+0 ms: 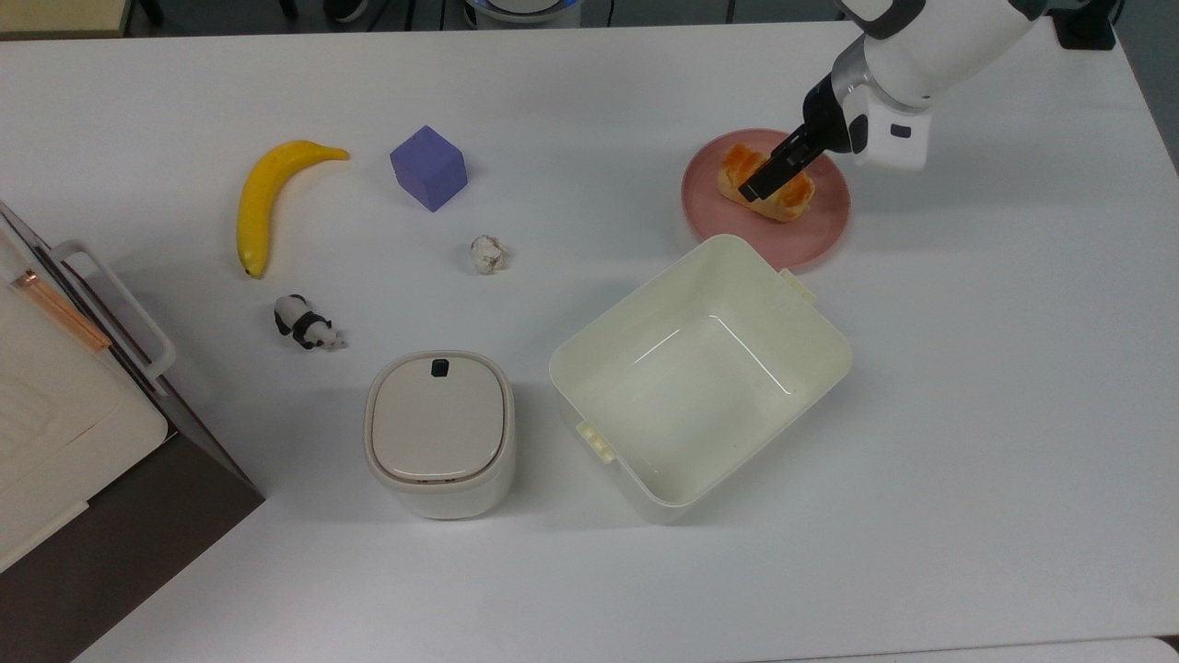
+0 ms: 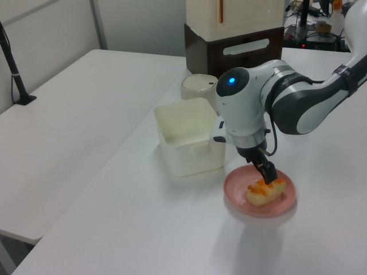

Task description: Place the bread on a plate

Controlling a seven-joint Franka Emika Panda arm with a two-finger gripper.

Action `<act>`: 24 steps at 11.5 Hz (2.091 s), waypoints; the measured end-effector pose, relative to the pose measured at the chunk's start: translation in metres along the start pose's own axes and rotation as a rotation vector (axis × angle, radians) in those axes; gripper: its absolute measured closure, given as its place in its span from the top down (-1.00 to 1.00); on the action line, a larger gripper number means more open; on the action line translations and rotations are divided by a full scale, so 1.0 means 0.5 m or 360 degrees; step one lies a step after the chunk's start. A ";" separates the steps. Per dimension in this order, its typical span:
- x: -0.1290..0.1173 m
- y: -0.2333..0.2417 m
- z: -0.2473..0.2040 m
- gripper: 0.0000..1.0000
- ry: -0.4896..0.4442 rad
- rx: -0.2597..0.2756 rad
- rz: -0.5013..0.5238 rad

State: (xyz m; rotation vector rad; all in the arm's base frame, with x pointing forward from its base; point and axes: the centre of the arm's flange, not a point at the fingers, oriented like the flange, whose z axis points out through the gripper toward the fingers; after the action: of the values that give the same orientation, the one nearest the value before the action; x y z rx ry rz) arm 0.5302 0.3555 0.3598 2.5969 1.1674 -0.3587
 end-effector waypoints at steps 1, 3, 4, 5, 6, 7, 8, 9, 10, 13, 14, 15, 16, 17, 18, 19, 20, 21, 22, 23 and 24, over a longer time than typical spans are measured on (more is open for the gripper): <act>-0.001 0.006 -0.002 1.00 0.0005 0.0000 0.0008; -0.015 0.056 -0.025 1.00 0.0042 0.0001 0.0078; -0.039 0.111 -0.047 1.00 0.0079 0.0003 0.0157; -0.070 0.164 -0.069 1.00 0.0112 0.0003 0.0231; -0.101 0.205 -0.090 1.00 0.0130 0.0001 0.0290; -0.124 0.223 -0.102 1.00 0.0120 0.0001 0.0323; -0.133 0.225 -0.109 1.00 0.0111 0.0000 0.0330; -0.138 0.225 -0.112 1.00 0.0099 0.0000 0.0333; -0.145 0.230 -0.113 1.00 0.0084 0.0004 0.0346; -0.213 0.349 -0.126 1.00 0.0148 0.0132 0.0570; -0.256 0.423 -0.135 1.00 0.0223 0.0204 0.0696; -0.296 0.488 -0.136 1.00 0.0286 0.0259 0.0805; -0.337 0.545 -0.131 1.00 0.0330 0.0305 0.0904; -0.366 0.584 -0.132 1.00 0.0373 0.0336 0.0975; -0.391 0.612 -0.147 1.00 0.0422 0.0353 0.1028; -0.411 0.633 -0.167 1.00 0.0465 0.0353 0.1078; -0.427 0.649 -0.186 1.00 0.0498 0.0345 0.1136; -0.438 0.659 -0.199 1.00 0.0518 0.0346 0.1210; -0.443 0.663 -0.207 1.00 0.0527 0.0351 0.1274; -0.443 0.664 -0.208 1.00 0.0527 0.0356 0.1307; -0.442 0.665 -0.207 1.00 0.0526 0.0359 0.1323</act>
State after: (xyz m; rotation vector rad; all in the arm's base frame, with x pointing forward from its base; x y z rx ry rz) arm 0.6510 0.0263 0.5773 3.1203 0.0300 0.1324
